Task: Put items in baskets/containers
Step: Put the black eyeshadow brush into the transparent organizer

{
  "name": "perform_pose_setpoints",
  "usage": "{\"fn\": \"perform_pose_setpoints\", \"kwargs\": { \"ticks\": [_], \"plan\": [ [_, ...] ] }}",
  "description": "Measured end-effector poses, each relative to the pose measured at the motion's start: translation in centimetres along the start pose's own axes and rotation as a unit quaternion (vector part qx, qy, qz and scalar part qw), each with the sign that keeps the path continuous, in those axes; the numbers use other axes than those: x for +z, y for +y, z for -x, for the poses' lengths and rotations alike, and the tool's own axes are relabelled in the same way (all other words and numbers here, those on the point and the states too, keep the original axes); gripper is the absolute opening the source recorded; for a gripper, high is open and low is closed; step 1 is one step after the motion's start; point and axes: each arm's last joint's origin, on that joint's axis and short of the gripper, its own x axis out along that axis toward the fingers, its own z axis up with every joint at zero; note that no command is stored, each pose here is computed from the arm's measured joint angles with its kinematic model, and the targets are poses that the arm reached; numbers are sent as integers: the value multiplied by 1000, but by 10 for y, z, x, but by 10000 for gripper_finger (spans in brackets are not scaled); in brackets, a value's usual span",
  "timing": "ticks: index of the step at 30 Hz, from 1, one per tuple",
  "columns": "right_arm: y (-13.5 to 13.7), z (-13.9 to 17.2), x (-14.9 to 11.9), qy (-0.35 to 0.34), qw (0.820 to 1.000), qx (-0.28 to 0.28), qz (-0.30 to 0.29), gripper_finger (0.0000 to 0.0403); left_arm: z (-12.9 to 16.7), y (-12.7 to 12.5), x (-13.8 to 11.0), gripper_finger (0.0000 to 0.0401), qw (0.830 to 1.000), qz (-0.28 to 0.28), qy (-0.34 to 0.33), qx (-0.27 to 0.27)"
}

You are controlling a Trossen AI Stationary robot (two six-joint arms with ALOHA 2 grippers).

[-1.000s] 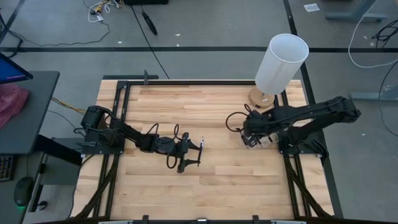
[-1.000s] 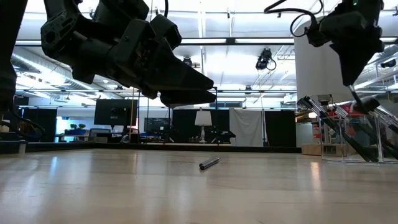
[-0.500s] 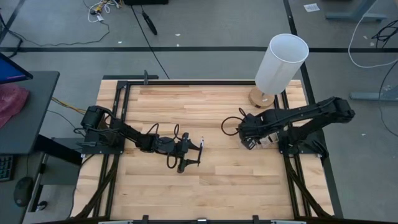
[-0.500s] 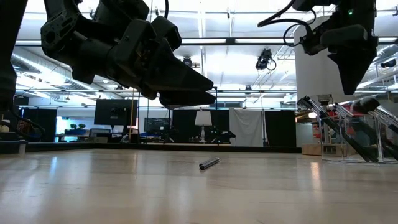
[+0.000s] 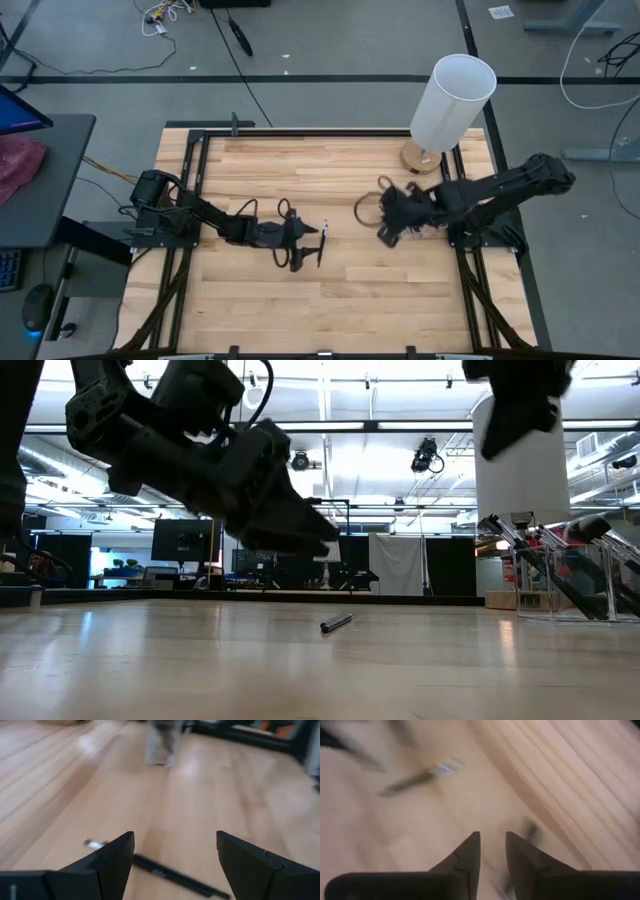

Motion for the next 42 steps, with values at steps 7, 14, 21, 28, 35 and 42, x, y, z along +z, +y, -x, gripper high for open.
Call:
{"fn": "perform_pose_setpoints", "kwargs": {
  "ticks": [7,14,21,28,35,42],
  "plan": [
    [73,4,-12,-181,968,113,131,74,0,8,-5,280,995,37,1,93],
    [121,-25,-46,-267,933,156,185,60,-2,17,-3,280,992,67,-3,110],
    [138,-59,-59,-285,926,134,210,52,-5,28,0,280,990,80,0,112],
    [133,-62,-50,-322,917,62,228,52,-7,35,2,280,988,103,-1,113],
    [127,-64,-41,-344,915,9,210,52,-11,32,8,275,990,110,9,92],
    [125,-66,-38,-342,918,11,198,52,-19,28,18,244,989,97,44,105]
  ]
}}
